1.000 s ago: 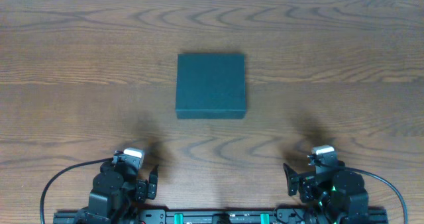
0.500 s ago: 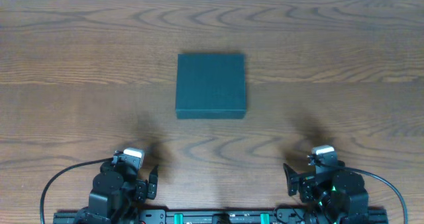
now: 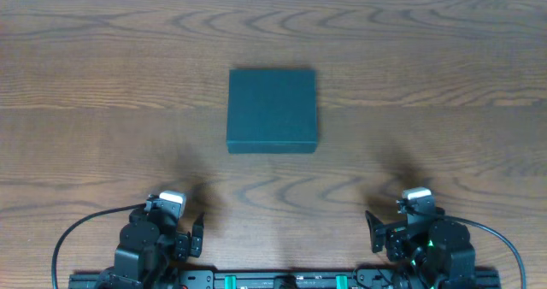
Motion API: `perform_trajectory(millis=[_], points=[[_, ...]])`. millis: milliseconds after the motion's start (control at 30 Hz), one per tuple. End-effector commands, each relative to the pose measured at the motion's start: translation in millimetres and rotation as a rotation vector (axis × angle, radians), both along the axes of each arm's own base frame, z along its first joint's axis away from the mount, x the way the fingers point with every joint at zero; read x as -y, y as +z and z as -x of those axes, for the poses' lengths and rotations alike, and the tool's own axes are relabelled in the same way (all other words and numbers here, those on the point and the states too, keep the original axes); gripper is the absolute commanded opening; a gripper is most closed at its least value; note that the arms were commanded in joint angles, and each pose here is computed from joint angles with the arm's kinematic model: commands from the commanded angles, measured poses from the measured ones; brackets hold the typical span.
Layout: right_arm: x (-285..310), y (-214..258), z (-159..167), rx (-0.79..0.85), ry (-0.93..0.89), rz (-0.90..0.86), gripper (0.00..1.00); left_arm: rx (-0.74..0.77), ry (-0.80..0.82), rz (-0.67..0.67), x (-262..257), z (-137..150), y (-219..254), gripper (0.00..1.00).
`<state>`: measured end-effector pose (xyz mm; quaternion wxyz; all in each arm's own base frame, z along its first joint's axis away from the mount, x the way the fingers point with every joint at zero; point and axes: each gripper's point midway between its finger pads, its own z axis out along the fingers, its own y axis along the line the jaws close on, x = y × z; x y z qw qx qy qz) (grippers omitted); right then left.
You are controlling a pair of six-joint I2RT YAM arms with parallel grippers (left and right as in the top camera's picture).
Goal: Pack container
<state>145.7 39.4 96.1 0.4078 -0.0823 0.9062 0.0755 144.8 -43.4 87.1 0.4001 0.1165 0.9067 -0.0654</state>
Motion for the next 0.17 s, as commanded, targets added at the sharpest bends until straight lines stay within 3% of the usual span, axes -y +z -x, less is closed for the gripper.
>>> perform_trajectory(millis=[0,133], points=[[1.7,-2.7,0.4,-0.002,-0.002,0.011,0.99,-0.05,0.005,-0.028,-4.7,8.3,-12.6,0.96],[1.7,-2.7,0.4,-0.002,-0.002,0.011,0.99,-0.05,0.005,-0.028,-4.7,8.3,-12.6,0.96]])
